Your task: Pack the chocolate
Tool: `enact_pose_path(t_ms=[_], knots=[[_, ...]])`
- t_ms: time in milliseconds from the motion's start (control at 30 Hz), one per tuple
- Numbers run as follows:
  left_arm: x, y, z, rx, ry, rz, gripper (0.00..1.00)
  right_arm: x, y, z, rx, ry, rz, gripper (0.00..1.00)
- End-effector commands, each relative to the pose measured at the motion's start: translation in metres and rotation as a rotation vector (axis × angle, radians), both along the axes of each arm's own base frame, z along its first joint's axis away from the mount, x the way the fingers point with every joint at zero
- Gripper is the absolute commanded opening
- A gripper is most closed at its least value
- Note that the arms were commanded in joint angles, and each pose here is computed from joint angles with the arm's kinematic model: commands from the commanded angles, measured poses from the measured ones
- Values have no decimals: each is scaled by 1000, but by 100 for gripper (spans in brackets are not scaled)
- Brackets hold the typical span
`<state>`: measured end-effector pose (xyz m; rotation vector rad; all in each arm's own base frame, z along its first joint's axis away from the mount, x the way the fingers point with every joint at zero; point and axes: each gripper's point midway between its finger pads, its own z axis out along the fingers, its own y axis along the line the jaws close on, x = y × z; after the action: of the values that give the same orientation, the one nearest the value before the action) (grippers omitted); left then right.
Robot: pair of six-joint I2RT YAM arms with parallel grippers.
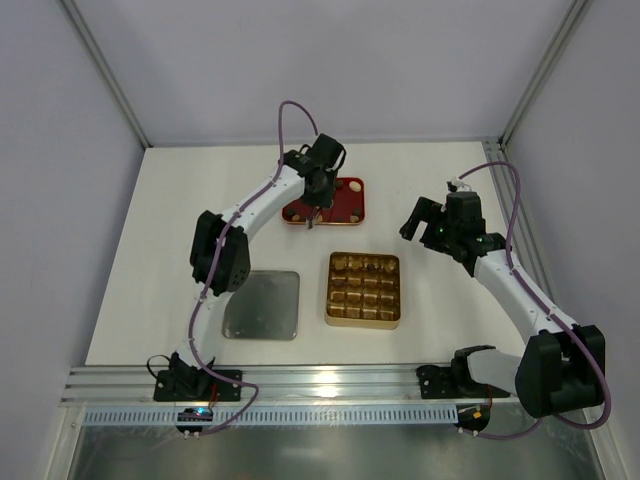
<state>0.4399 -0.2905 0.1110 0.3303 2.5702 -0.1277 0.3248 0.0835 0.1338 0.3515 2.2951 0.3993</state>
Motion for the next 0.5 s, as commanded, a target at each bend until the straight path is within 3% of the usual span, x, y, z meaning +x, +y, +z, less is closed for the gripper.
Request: enact_pose_path(t_ms=[0,467], knots=[[3,-5,26,-32,-47,-12,35,1,-1,9,-9,-36,2,100],[4,-5,27,-12,-48,-14,32,0,-2,8,-14,-34,-2,100]])
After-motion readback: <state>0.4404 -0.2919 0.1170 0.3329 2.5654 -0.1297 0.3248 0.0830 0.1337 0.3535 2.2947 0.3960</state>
